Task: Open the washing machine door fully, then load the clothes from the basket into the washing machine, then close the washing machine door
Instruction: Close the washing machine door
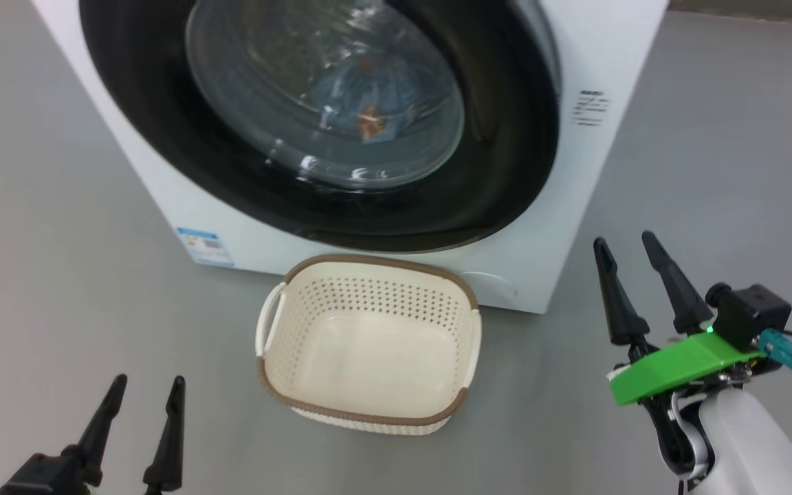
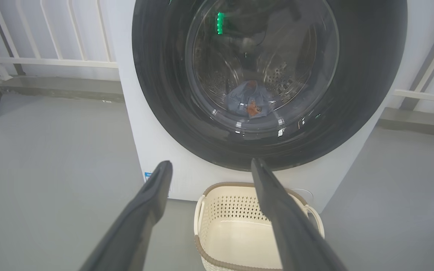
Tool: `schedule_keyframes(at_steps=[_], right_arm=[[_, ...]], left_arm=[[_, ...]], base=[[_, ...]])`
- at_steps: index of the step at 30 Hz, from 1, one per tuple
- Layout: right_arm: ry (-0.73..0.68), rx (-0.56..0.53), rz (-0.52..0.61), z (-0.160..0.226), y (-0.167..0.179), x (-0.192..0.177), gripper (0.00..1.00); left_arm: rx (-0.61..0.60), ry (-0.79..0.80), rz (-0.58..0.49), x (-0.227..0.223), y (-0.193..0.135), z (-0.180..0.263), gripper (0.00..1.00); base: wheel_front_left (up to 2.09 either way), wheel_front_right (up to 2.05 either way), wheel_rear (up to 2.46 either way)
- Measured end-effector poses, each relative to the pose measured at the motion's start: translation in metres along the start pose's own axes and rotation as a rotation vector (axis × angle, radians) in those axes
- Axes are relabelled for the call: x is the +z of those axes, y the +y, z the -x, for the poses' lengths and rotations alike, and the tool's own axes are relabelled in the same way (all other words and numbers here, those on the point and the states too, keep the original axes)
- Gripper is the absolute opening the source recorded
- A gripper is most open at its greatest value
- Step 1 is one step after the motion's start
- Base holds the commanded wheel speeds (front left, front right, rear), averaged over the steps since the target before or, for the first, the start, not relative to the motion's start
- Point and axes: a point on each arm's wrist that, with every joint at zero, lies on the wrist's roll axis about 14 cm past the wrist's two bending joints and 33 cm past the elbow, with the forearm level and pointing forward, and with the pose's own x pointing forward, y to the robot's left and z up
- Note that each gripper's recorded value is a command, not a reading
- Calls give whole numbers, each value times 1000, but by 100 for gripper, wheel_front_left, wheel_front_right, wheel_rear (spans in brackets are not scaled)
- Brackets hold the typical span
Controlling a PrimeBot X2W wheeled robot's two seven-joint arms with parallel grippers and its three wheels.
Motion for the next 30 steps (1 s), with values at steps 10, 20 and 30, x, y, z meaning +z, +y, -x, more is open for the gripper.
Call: schedule_keyframes(at_steps=[10,20,30], right_arm=[[-4,-130,25,52,-36,8,100],[-21,-244,64,101,-65,20,100],[-34,-332,74,141,-82,25,100]], left_arm=[[-102,4,-2,-2,-30,-14,100],[-186,14,-11,-6,-56,-23,100],[-222,11,-15,-5,-68,-31,100]], base=[[0,0,0],[0,0,0],[0,0,0]])
